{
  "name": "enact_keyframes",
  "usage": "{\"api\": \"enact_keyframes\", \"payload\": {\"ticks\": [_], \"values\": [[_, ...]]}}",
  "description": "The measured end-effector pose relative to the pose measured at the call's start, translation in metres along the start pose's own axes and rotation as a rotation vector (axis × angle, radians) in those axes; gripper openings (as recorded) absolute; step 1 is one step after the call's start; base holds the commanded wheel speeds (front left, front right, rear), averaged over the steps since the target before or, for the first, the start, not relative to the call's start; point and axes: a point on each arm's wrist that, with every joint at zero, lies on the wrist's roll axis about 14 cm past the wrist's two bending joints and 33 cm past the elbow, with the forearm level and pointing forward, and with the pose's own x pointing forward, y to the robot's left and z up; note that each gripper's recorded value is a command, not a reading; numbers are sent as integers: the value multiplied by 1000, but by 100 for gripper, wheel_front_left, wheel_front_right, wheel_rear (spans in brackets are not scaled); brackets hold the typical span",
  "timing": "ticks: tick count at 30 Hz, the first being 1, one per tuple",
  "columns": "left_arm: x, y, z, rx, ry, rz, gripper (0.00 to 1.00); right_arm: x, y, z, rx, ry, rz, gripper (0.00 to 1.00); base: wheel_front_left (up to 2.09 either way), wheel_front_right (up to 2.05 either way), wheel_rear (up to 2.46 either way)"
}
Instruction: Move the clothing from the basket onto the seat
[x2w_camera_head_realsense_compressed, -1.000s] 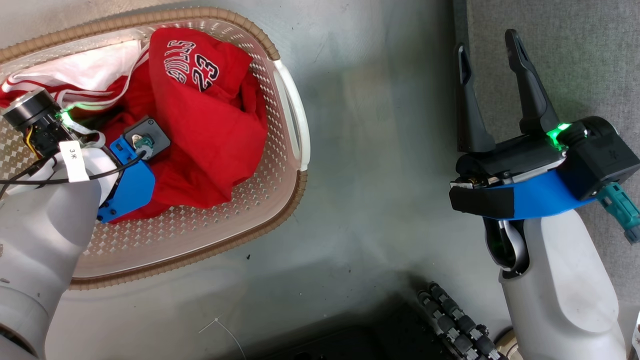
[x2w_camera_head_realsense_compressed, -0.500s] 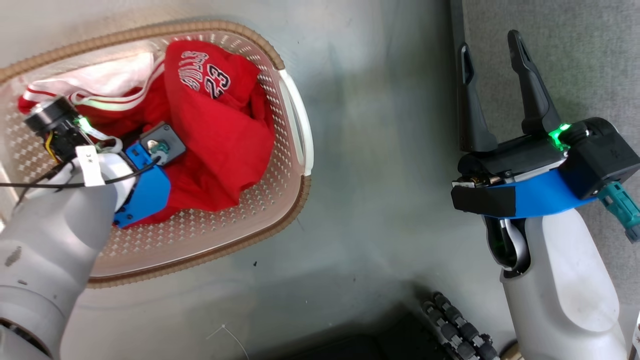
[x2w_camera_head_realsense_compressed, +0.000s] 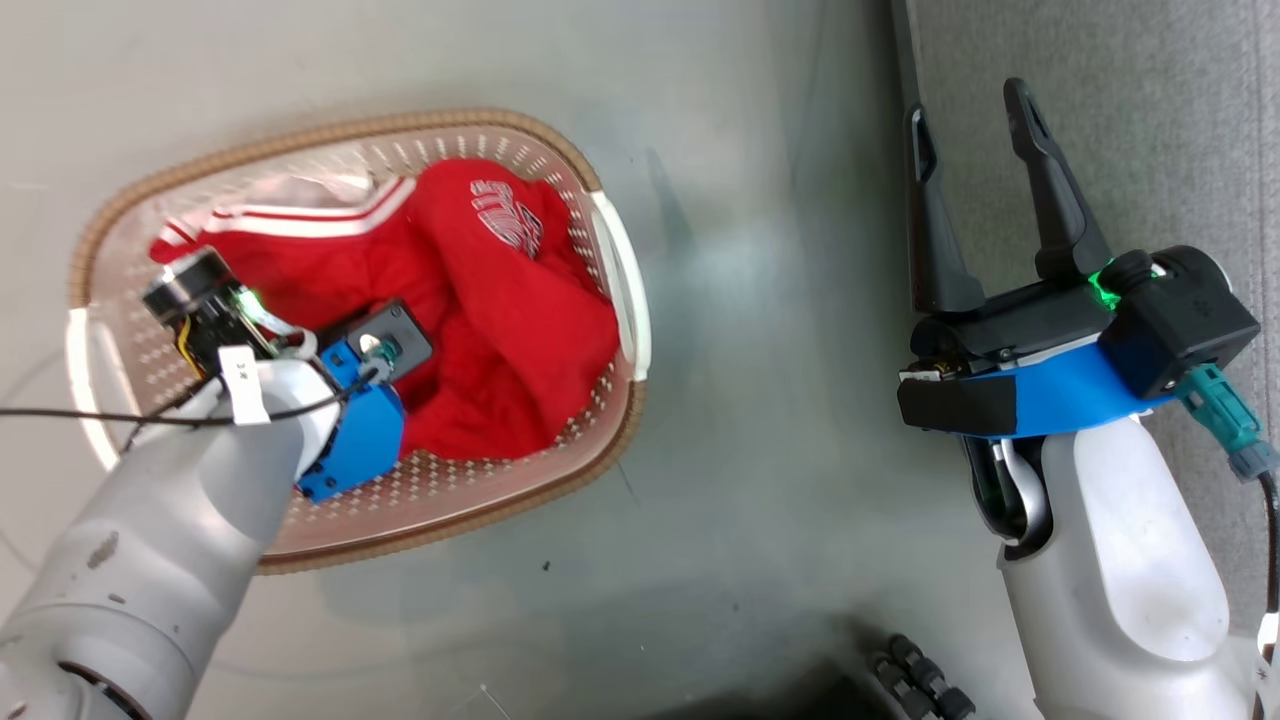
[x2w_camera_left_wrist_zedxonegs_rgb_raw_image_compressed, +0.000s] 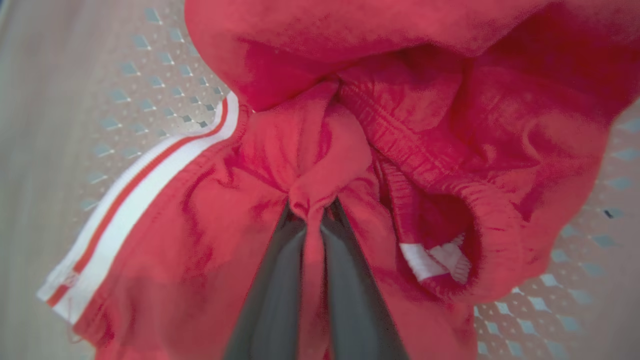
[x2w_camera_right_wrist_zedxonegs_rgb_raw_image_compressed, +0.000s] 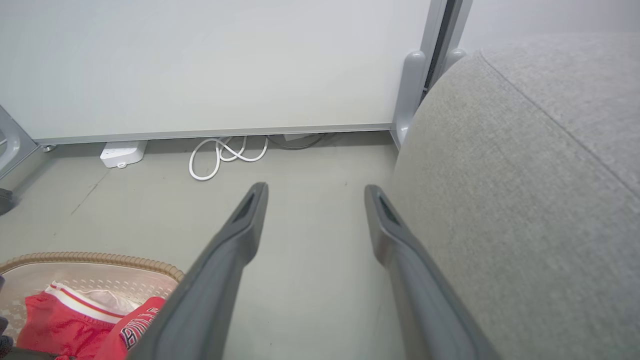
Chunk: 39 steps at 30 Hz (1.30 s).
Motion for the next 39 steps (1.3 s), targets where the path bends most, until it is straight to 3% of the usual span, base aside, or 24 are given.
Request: {"api": "enact_keyframes", "payload": {"ticks": [16, 39], "values": [[-59, 2, 44, -88, -115, 92, 0, -14, 15, 46, -4, -78, 26, 100, 0, 0, 0], [-178, 4, 151, -164, -485, 295, 0, -63, 40, 101, -2, -170, 68, 100, 0, 0, 0]]}}
